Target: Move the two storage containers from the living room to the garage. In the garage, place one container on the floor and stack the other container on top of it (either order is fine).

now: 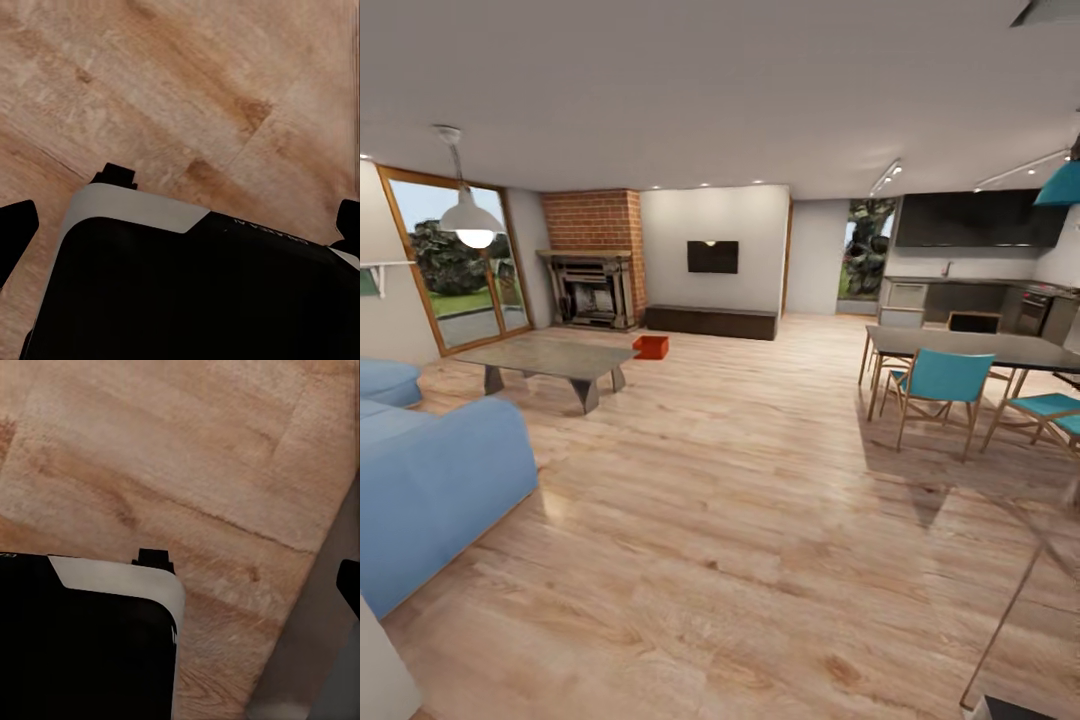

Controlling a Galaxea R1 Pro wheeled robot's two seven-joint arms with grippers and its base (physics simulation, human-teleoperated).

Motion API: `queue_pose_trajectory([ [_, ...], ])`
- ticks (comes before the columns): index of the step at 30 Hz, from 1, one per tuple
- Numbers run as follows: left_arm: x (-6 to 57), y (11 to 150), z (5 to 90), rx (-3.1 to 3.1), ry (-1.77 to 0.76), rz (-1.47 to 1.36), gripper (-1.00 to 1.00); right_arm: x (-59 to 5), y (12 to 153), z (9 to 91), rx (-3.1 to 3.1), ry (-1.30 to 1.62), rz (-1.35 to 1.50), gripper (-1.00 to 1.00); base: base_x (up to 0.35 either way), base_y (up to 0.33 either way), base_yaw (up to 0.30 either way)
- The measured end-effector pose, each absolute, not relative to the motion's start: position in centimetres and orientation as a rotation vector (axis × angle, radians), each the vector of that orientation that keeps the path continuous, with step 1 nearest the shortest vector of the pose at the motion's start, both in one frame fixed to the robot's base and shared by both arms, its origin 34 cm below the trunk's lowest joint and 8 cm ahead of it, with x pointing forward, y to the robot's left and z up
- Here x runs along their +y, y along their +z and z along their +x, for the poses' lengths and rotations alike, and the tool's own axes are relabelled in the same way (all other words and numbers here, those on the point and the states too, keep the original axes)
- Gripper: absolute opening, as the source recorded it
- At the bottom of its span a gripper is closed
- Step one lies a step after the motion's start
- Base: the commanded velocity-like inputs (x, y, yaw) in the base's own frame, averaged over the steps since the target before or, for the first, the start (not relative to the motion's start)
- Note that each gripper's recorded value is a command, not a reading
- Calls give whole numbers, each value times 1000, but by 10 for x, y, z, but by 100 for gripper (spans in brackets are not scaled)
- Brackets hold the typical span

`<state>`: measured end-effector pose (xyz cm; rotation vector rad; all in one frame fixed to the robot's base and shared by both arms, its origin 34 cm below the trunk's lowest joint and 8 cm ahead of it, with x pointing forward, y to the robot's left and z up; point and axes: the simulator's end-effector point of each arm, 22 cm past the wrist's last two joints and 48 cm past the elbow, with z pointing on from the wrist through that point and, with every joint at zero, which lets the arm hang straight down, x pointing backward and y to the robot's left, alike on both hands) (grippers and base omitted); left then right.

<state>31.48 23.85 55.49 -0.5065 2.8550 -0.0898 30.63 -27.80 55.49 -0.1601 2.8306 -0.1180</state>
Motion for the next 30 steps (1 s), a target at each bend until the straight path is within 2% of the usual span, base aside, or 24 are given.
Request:
queue_pose_trajectory([
  [30, 239, 555, 315, 2854, -89, -506, 100, -278, 555, 306, 2830, -118, -160, 100, 322, 0, -244],
])
